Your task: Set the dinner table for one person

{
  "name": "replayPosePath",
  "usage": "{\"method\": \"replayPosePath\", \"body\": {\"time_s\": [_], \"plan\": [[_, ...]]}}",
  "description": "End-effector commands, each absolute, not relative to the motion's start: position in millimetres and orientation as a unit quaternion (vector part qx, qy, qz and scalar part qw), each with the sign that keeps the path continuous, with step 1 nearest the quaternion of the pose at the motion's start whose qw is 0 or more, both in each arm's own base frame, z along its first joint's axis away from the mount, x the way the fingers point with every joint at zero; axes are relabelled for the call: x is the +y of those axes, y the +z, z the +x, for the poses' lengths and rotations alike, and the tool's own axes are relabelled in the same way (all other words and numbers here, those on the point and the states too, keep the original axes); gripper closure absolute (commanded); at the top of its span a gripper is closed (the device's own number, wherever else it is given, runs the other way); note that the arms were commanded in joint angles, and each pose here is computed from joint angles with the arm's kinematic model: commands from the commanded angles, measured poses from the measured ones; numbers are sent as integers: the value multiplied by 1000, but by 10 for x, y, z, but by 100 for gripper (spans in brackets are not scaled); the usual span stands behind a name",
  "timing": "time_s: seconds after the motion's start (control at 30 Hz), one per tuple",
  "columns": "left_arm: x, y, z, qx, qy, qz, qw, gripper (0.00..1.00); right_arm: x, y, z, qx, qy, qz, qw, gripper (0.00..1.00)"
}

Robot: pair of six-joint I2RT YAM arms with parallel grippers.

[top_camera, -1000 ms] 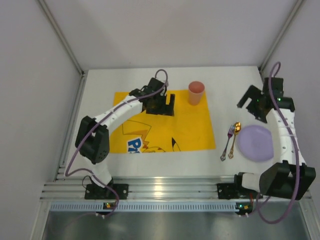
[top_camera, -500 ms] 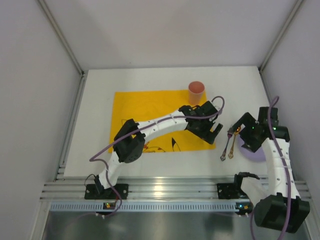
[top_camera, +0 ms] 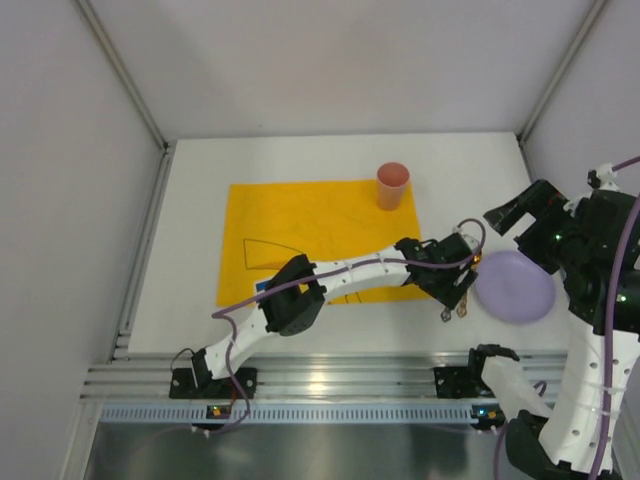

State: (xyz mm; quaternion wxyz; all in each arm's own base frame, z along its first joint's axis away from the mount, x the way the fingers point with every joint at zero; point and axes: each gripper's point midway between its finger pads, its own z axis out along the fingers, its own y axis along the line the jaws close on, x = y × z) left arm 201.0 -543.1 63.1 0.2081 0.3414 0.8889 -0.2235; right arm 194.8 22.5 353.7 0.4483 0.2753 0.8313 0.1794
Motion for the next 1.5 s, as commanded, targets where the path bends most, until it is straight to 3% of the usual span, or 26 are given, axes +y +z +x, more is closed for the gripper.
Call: {"method": "replayPosePath", "body": {"time_s": [0.0,0.5,0.7,0.77,0.87,0.97,1.07,1.1,1.2,1.23,1.3,1.33,1.47], "plan": [[-5845,790,2059,871,-260,326,260,15,262,3292,1600,872,154,261,385,0],[-6115,358,2599,858,-196,289,377,35,265,3241,1419,888,132,225,378,0],[-5979,106,2627,872,-174,289,355,62,235,3144,1456,899,114,213,365,0],[-5938,16,2598,877,-172,290,342,76,221,3135,1476,901,108,210,363,0],[-5871,-172,2518,885,-168,298,317,85,213,3101,1495,905,102,204,359,0],[-5816,-295,2483,888,-156,305,306,84,218,3075,1507,908,99,198,355,0],[-5754,-399,2472,890,-139,312,301,70,225,3075,1508,909,99,193,356,0],[-5714,-456,2472,892,-132,315,296,57,226,3067,1510,910,98,191,356,0],[-5614,-568,2446,896,-110,321,285,55,235,3051,1517,911,98,188,353,0],[-5598,-574,2441,897,-106,322,285,70,240,3056,1517,911,99,187,353,0],[-5531,-610,2448,897,-89,325,285,86,244,3064,1532,911,100,186,354,0],[-5483,-616,2447,899,-79,326,282,100,244,3070,1535,911,100,185,355,0],[-5439,-345,2496,895,-72,322,298,100,233,3079,1555,910,98,186,357,0]]}}
